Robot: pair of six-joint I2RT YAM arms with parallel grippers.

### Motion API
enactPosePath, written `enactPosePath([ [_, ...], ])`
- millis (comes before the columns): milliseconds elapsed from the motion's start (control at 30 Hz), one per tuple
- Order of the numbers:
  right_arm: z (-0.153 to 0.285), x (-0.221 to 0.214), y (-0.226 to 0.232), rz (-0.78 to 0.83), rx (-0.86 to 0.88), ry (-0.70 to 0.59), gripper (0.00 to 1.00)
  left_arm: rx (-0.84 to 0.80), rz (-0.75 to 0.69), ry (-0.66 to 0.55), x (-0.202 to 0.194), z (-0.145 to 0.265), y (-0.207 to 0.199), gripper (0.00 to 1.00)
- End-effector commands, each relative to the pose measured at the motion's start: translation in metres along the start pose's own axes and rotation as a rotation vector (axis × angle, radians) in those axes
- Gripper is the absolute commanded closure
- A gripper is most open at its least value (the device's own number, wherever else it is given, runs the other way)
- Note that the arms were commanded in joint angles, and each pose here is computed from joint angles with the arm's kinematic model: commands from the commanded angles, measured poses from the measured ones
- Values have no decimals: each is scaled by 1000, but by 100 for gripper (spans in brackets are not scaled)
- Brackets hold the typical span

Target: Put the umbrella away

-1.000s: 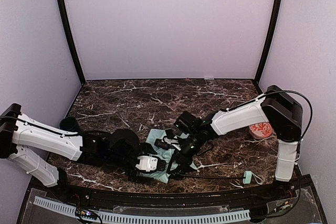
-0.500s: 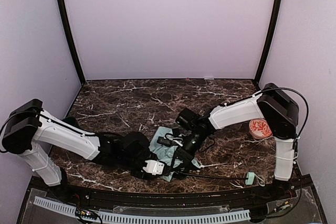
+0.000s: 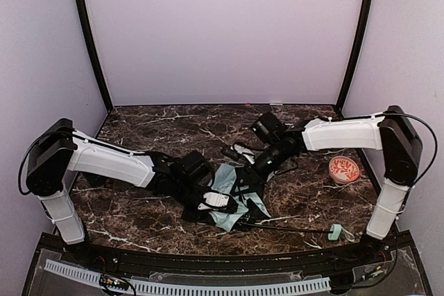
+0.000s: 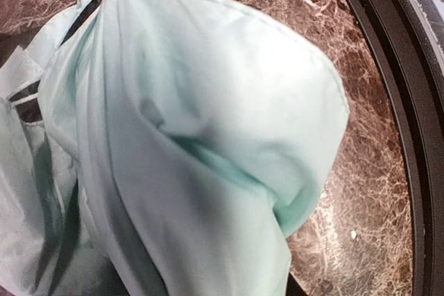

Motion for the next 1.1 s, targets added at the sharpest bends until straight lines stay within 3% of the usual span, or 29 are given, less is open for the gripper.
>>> enactPosePath([
  [0, 44, 8, 14, 65, -157, -145, 35, -289, 206, 181, -29, -10, -31, 89],
  [167, 50, -16, 20, 58, -343, -270, 36, -382, 350, 220, -31, -12, -23, 91],
  [300, 29, -30, 62, 350, -523, -309, 36, -442, 436, 282, -32, -16, -18, 95],
  [500, 2, -56, 96, 607, -527, -356, 39, -531, 589, 299, -38, -17, -9, 97],
  [733, 7, -71, 106, 661, -558, -371, 41, -536, 627, 290, -36, -16, 1, 98],
  [833, 1, -71, 119, 758, -567, -383, 36, -540, 634, 288, -32, -17, 6, 98],
  [933, -18, -61, 122, 821, -540, -327, 29, -536, 640, 290, -28, -17, 10, 97],
  [1067, -39, -58, 114, 879, -559, -223, 28, -543, 643, 286, -28, -18, 11, 97],
])
Point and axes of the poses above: each gripper's point midway between its finger pads, its own z axis back along the fingers, its own y axis along the line the jaws close on, x = y × z, the point moved 9 cm from there along z, back along the fingers
